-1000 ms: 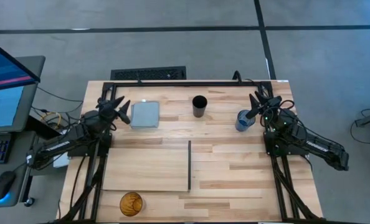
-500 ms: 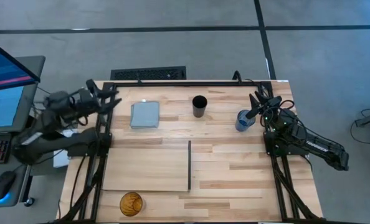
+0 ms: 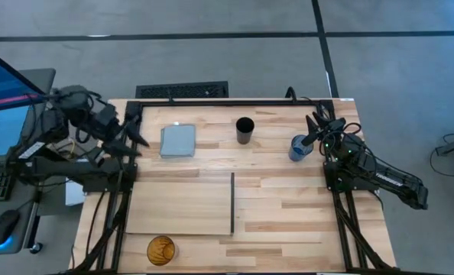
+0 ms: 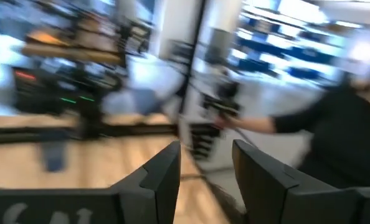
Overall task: Stack small to large cups/mugs on shelf
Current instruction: Put the brown cup on the shelf
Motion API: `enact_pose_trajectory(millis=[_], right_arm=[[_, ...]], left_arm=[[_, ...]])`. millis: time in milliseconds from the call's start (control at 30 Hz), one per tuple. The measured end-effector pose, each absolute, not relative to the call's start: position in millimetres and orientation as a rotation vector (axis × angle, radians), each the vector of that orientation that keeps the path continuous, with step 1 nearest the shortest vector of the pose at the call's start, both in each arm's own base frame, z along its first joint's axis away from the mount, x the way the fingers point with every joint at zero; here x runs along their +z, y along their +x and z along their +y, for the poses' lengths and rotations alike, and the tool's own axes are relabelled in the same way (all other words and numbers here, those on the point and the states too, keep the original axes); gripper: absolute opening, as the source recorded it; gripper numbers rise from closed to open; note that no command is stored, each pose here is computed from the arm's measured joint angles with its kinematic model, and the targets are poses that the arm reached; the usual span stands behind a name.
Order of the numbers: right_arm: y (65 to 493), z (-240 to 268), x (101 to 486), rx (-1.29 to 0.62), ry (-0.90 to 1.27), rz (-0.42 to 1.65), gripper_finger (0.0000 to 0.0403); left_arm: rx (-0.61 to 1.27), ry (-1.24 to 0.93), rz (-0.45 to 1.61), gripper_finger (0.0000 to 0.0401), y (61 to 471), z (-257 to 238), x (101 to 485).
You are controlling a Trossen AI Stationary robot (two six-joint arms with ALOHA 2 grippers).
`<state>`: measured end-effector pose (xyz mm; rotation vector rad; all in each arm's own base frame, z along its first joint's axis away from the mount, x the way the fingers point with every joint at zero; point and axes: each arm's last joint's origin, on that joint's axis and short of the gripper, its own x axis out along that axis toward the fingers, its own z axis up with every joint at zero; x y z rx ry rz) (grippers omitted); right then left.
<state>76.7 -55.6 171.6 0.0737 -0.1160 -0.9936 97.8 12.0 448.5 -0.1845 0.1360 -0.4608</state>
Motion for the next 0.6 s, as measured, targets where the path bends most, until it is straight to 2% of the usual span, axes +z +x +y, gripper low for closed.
enact_pose_trajectory(millis=[267, 433, 600], right_arm=[[76.7, -55.6, 171.7, -0.994, 0.074, -0.116, 0.0182], [76.7, -55.6, 171.6, -0.994, 0.074, -0.116, 0.0182], [76.7, -55.6, 171.7, -0.994, 0.074, -0.116, 0.0182]], left_arm=[[-0.629, -0.26, 0.399, 0.0115, 136.4, -2.9, 423.7], [-0.748, -0.442, 0.64, 0.01, 154.9, -22.7, 406.8], [-0.632, -0.608, 0.892, 0.009, 163.3, -36.2, 390.3]])
